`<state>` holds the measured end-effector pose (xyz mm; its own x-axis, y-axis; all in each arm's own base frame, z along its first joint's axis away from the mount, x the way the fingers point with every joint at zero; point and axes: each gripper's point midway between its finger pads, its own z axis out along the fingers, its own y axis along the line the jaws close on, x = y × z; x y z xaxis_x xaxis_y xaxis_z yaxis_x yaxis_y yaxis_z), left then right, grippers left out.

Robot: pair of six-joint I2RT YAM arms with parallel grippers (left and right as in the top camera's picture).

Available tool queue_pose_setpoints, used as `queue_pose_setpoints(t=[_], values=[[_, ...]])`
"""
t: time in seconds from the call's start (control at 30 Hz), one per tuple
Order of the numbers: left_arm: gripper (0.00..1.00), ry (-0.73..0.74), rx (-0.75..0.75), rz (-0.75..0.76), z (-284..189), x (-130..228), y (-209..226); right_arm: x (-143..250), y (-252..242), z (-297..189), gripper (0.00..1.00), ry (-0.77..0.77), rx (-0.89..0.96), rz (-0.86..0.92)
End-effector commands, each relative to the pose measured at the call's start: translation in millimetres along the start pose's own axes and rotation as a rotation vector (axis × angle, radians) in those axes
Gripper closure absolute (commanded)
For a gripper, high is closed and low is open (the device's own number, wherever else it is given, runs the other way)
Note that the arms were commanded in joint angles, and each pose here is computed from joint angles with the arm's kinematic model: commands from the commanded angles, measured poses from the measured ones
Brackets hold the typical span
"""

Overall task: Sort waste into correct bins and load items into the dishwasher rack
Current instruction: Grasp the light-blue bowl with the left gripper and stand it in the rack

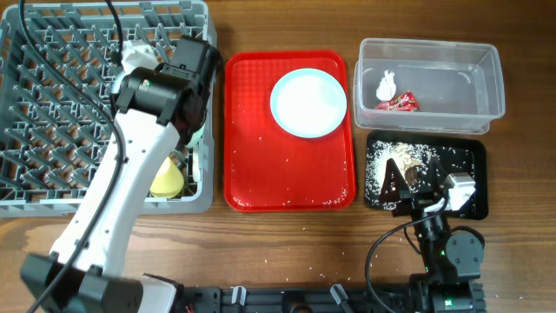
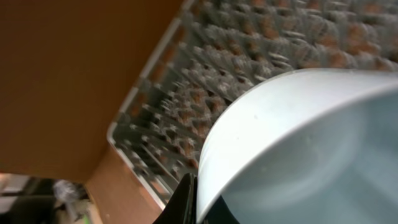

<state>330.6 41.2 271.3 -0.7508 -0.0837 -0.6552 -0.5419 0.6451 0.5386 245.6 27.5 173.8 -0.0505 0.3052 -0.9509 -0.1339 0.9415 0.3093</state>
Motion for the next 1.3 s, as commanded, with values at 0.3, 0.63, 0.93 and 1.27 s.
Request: queue_pose_setpoints(t=[0.3, 0.63, 0.93, 1.27], values=[[0.96, -0.035, -0.422, 0.234, 94.3, 21.4, -29.2, -2.9, 2.2, -0.6, 0.0, -0.013, -0.013, 0.008], [0.96, 0.092, -0.285, 0.168, 114.7, 57.9, -54.5, -2.9, 2.2, -0.6, 0.0, -0.013, -0.013, 0.008], [0.36, 0.103, -0.204, 0.152, 97.7, 54.0, -62.8, -2.9, 2.2, -0.6, 0.0, -0.013, -0.013, 0.008], [0.04, 0.3, 0.634, -0.111, -31.6, 27.7, -118.2, -2.9, 2.2, -0.6, 0.0, -0.013, -0.013, 0.008]])
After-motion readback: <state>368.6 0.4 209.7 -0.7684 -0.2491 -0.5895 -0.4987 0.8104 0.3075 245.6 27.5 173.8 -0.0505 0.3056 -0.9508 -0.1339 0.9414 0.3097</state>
